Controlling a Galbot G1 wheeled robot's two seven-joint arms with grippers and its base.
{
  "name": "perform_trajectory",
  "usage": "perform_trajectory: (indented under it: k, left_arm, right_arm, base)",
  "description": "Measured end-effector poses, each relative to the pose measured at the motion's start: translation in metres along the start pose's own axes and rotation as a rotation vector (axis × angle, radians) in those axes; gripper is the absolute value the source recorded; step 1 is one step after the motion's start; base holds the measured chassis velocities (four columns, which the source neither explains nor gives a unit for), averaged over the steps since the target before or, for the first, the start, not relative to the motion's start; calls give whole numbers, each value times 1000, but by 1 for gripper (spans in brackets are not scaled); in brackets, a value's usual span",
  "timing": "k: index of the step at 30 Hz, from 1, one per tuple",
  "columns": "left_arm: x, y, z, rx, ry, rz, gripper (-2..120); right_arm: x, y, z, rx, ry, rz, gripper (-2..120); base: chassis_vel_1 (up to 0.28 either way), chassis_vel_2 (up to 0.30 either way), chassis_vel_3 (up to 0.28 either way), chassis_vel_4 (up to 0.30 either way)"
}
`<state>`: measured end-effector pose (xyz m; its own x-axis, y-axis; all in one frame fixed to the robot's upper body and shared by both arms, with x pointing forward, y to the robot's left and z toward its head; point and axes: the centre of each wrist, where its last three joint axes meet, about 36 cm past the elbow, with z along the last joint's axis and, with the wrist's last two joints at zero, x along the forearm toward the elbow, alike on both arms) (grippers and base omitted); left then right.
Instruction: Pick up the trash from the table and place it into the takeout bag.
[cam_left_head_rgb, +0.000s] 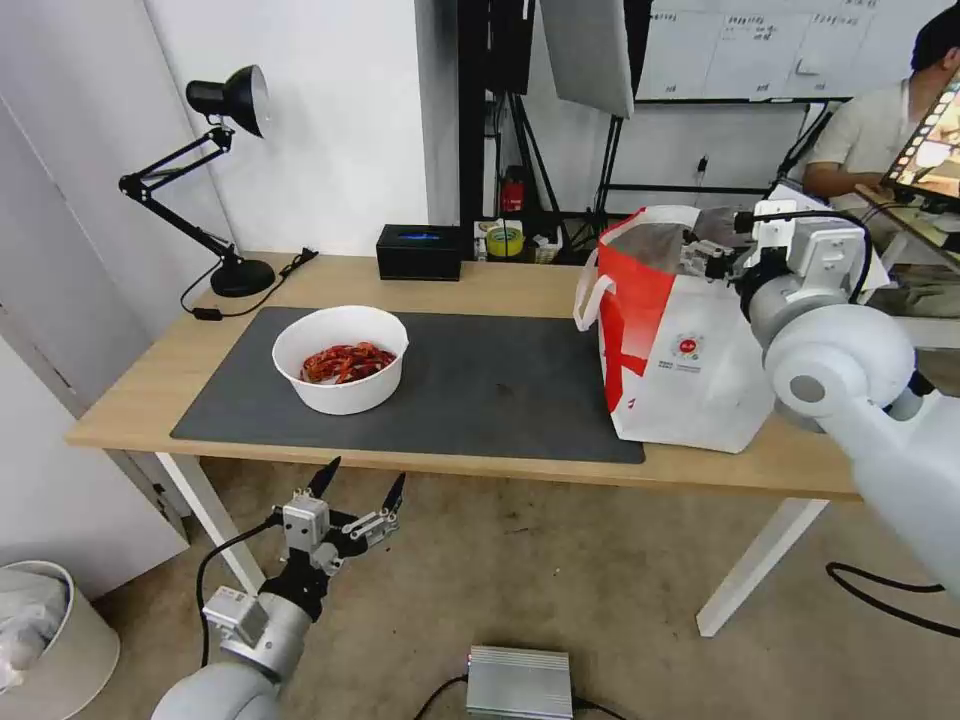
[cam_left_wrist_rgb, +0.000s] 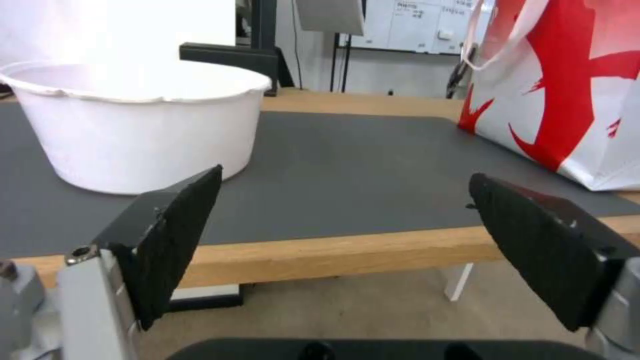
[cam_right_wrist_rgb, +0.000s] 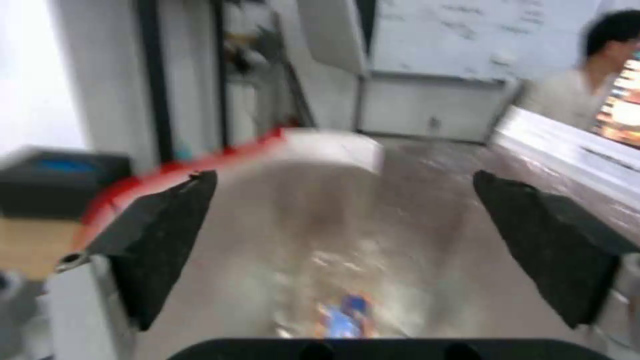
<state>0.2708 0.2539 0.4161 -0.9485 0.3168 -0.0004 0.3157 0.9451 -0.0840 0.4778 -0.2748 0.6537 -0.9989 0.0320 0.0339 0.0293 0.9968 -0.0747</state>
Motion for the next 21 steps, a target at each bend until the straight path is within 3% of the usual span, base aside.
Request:
perform_trajectory:
  k: [2,5,6,8,13,21]
  left_arm:
    - [0,0,0,0,-1,-1,100]
    - [0,1,-1,-2,-3,-5,100]
    - [0,1,-1,-2,-3,-5,100]
    - [0,2,-1,-3,-17,-6,100]
    - [0,2,0,2,-30,-7,100]
    - [1,4,1,3,-37,-13,100]
  right_arm:
    - [1,1,3,-38,-41,-53,100]
    - [6,6,16,-117,-140,-236,100]
    - [6,6,16,-117,-140,-236,100]
    - [11,9,34,-158,-175,-406,100]
    - [15,6,66,-200,-166,-623,100]
    - [18,-9,95,-222,-120,-784,100]
  base:
    - [0,0,0,0]
    - [0,0,0,0]
    - [0,0,0,0]
    - [0,0,0,0]
    - [0,0,0,0]
    - [0,0,0,0]
